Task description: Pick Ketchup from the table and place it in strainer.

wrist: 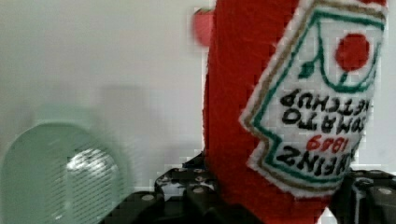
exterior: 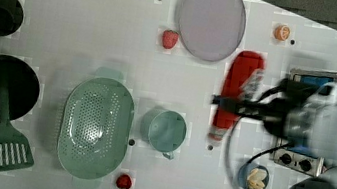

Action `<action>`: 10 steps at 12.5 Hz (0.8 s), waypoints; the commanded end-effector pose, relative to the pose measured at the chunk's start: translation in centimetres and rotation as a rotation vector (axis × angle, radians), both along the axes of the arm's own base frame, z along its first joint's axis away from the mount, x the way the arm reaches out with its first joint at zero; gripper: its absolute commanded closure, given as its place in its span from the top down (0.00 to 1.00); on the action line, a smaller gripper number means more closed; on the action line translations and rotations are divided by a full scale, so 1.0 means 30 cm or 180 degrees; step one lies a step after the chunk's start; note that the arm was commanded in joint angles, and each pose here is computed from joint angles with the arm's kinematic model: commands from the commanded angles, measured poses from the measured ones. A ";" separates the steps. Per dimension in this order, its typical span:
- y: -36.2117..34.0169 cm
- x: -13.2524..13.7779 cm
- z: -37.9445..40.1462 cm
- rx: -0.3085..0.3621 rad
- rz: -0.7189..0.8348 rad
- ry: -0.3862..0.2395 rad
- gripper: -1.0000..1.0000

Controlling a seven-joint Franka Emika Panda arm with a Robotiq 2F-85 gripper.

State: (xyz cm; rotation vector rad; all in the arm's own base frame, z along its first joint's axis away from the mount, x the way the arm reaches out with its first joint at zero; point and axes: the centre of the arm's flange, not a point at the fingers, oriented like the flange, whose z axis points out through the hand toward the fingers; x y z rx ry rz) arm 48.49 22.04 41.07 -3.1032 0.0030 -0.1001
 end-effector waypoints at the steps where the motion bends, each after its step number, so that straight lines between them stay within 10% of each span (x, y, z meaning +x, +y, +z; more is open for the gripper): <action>1: 0.264 -0.126 -0.081 0.0037 -0.0324 0.0206 0.63; 7: 0.527 -0.192 -0.310 0.0633 -0.0730 0.0320 0.63; 10: 0.554 -0.205 -0.459 0.0640 -0.0581 0.0428 0.87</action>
